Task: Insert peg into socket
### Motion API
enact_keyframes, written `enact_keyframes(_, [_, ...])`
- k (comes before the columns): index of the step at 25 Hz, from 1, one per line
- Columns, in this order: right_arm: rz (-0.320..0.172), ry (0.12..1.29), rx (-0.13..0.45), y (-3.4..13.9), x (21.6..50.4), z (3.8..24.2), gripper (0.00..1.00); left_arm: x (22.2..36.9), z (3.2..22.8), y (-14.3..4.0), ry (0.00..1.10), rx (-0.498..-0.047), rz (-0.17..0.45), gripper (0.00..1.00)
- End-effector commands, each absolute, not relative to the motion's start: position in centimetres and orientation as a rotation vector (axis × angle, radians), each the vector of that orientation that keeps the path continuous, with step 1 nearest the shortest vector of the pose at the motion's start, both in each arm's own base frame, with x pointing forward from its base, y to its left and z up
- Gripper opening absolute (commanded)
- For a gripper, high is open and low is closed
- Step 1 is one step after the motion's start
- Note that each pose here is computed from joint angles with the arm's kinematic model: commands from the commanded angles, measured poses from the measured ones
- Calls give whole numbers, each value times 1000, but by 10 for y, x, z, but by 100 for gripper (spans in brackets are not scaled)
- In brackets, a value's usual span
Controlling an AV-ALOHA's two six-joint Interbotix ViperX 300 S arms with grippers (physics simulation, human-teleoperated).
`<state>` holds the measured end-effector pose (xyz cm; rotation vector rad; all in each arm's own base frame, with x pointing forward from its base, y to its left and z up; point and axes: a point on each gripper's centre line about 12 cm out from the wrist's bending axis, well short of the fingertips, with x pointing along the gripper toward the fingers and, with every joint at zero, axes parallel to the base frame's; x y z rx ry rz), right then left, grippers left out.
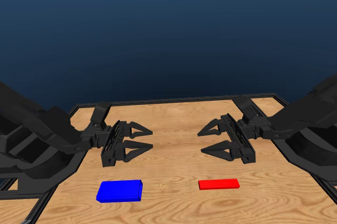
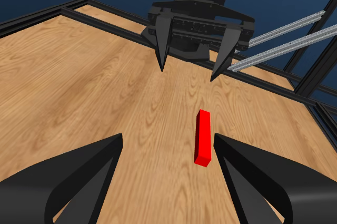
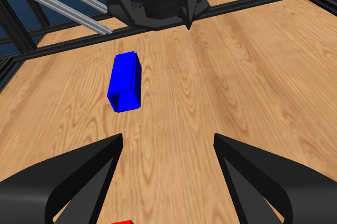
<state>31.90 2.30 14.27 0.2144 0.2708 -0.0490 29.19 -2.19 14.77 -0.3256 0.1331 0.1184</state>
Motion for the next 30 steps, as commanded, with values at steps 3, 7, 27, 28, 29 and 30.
enact_keyframes(3, [-20,258,225,36,330,143,100,275,138,-61,343,-405,63,100])
enact_keyframes(7, [-14,263,230,39,332,139,100,257,105,-70,501,-411,75,100])
enact_keyframes(27, [-8,277,265,48,331,135,100,245,65,-110,685,-549,87,100])
enact_keyframes(28, [-7,273,265,48,331,135,100,245,63,-111,679,-578,102,100])
enact_keyframes(29, [-6,278,263,49,330,134,100,248,61,-115,710,-565,93,100])
enact_keyframes(30, [-5,271,263,49,330,136,100,243,50,-114,751,-550,108,100])
